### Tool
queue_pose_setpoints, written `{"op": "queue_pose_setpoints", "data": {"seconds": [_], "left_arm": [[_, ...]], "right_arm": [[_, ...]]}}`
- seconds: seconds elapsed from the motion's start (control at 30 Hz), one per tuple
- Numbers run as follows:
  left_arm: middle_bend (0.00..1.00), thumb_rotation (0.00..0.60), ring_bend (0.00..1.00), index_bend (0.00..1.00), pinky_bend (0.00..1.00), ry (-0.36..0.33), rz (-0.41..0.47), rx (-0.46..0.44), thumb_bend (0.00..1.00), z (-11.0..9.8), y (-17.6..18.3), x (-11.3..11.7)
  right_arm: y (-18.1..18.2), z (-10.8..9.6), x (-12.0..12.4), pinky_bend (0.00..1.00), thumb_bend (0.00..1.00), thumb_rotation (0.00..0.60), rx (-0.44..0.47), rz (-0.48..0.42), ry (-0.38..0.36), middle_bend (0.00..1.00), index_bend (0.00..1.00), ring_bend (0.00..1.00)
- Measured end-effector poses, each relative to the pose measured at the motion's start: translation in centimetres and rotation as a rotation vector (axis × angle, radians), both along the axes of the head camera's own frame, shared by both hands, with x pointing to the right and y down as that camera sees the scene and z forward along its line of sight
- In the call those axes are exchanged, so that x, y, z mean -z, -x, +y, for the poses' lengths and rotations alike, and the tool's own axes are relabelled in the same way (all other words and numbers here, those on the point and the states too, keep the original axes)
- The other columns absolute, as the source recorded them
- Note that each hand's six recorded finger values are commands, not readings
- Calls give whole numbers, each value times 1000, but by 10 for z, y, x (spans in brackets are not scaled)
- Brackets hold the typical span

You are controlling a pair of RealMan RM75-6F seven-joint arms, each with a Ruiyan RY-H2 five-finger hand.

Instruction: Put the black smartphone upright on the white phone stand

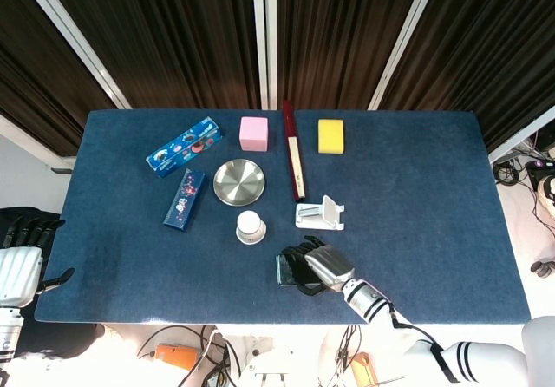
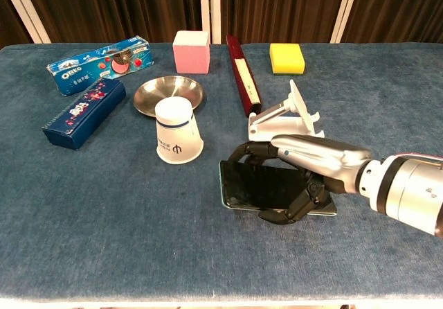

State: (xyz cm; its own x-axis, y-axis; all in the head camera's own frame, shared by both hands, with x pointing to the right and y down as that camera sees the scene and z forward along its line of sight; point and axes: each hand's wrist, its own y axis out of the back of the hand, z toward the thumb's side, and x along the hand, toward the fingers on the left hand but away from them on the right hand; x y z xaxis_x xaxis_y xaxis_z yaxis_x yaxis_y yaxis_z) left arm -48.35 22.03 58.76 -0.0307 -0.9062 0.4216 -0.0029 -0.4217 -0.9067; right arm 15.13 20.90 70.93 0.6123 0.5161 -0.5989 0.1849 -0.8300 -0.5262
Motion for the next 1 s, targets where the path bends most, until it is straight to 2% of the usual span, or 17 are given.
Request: {"op": "queue_pose_setpoints", "data": {"seconds": [0.17,0.33,0.5,0.7,0.83,1.0], "left_arm": [[187,600,108,168,0,3,1,-1,90,0,0,-1],[187,600,108,167,0,6,1,-3,91,-1,-1,-1],[187,600,108,167,0,4,1,-4,91,-2,-1,0],[187,600,108,167,0,6,-4,-8,91,-4,-2,0],[187,600,108,167,0,6,-5,-13,91,-5,-4,1],[187,600,108,167,0,7,-9,-19,91,-7,-8,3]], "right_arm": [[1,-1,-3,442,513,600,47,-27,-15,512,666,383],[1,-7,3,443,513,600,70,-68,-33,512,666,383],[-5,-18,17,443,514,600,46,-137,-48,512,666,383],[-22,-41,47,435,513,600,-53,-277,-87,512,663,383],[-35,-61,64,426,513,600,-155,-397,-103,512,663,383],[-56,-87,68,409,513,600,-275,-510,-118,512,652,381]]}}
